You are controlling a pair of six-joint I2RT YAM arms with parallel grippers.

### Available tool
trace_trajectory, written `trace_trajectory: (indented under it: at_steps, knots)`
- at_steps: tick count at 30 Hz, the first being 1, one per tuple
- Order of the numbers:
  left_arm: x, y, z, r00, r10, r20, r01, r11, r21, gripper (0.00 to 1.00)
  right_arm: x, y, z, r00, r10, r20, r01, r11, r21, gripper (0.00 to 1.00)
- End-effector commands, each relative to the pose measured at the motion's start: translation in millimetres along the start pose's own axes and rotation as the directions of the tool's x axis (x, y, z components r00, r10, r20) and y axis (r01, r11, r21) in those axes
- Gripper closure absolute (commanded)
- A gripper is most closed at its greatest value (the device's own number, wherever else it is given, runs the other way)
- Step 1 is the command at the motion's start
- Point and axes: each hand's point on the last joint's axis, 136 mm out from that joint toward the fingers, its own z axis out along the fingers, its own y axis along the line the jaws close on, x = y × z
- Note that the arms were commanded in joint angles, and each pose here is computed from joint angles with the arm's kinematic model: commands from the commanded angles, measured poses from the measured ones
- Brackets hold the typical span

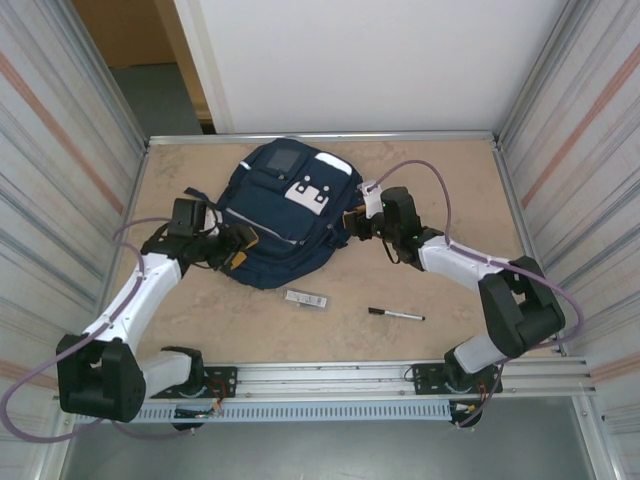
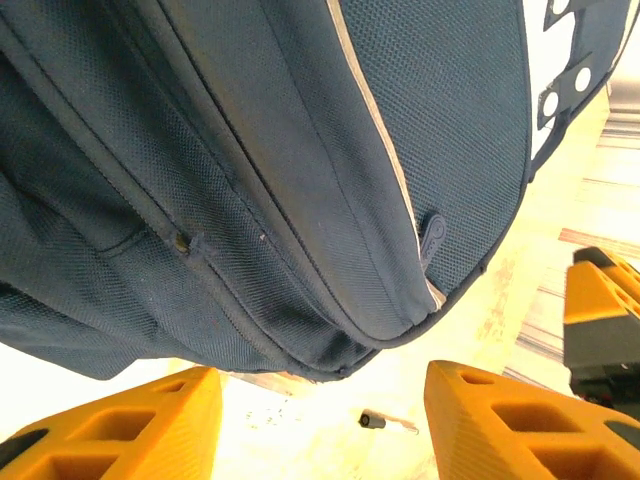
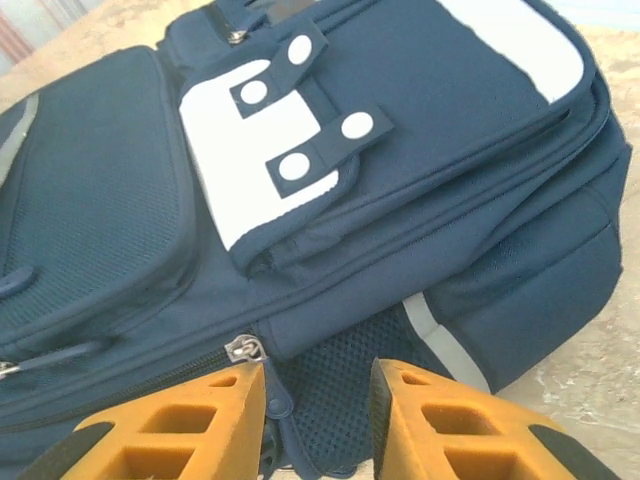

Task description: Pack the student bag

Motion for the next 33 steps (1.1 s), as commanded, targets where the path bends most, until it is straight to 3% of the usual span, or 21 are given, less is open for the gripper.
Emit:
trace_trajectory:
  at_steps: [1, 4, 7, 8, 9, 16, 21, 26, 33]
  knots:
    - [-14, 4, 10, 0.998, -0.057, 0.035, 0.058, 0.998, -0.017, 0.44, -12, 2, -17, 0.993, -0.119, -0.009, 0.119, 0.989, 0.083, 0.66]
    - [-31, 4, 21, 0.995, -0.089, 0.042, 0.09, 0.996, -0.021, 0.43, -26, 2, -34, 0.97, -0.242, 0.031, 0.229, 0.947, 0.224, 0.53]
    - [-40, 15, 32, 0.99, -0.132, 0.053, 0.136, 0.987, -0.084, 0.44, -42, 2, -50, 0.959, -0.276, 0.062, 0.249, 0.928, 0.279, 0.43]
    - [-44, 17, 38, 0.986, -0.15, 0.067, 0.155, 0.985, -0.078, 0.47, -47, 4, -57, 0.958, -0.276, 0.074, 0.246, 0.928, 0.279, 0.07]
    - [-48, 14, 42, 0.985, -0.157, 0.07, 0.161, 0.985, -0.057, 0.51, -49, 5, -62, 0.958, -0.274, 0.085, 0.242, 0.93, 0.276, 0.0]
    - [-59, -7, 41, 0.992, -0.125, 0.029, 0.126, 0.99, -0.063, 0.51, -64, 5, -93, 0.954, -0.257, 0.152, 0.199, 0.927, 0.317, 0.0]
    - [-42, -10, 26, 0.989, -0.143, 0.031, 0.145, 0.988, -0.058, 0.44, -64, -41, -121, 0.963, -0.091, 0.255, -0.043, 0.879, 0.476, 0.0]
    - [-56, -2, 14, 0.989, -0.117, 0.089, 0.125, 0.988, -0.085, 0.43, -36, -47, -113, 0.972, 0.099, 0.211, -0.157, 0.947, 0.28, 0.0]
    - [-79, 11, 32, 0.994, -0.084, 0.073, 0.094, 0.985, -0.144, 0.44, -38, -30, -106, 0.982, 0.047, 0.181, -0.083, 0.977, 0.196, 0.0]
